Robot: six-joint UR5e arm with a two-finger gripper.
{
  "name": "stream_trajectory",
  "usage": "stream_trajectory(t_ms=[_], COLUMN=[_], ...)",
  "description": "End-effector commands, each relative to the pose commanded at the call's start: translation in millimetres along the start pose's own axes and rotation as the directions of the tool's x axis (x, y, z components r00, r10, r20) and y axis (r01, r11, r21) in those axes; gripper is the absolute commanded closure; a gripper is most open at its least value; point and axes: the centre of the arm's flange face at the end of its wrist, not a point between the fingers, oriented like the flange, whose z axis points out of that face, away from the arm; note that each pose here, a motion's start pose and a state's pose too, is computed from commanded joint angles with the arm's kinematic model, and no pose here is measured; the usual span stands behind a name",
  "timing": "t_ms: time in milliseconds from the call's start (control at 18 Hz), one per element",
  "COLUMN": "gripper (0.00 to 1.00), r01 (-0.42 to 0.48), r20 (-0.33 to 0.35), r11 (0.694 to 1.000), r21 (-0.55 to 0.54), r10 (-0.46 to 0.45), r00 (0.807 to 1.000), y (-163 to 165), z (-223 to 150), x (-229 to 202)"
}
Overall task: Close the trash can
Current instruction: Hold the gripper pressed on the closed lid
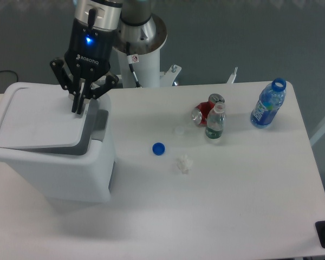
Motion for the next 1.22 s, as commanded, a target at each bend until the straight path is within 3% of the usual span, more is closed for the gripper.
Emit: stream_trajectory(t_ms=[1222], gripper=[0.83], r01=[-0.005], r20=[-0.009], r11=[1.000], r21=[-0.025], r10=[0.005], r00=[1.000], y=[0.5], z=[16.4], x=[-9.0])
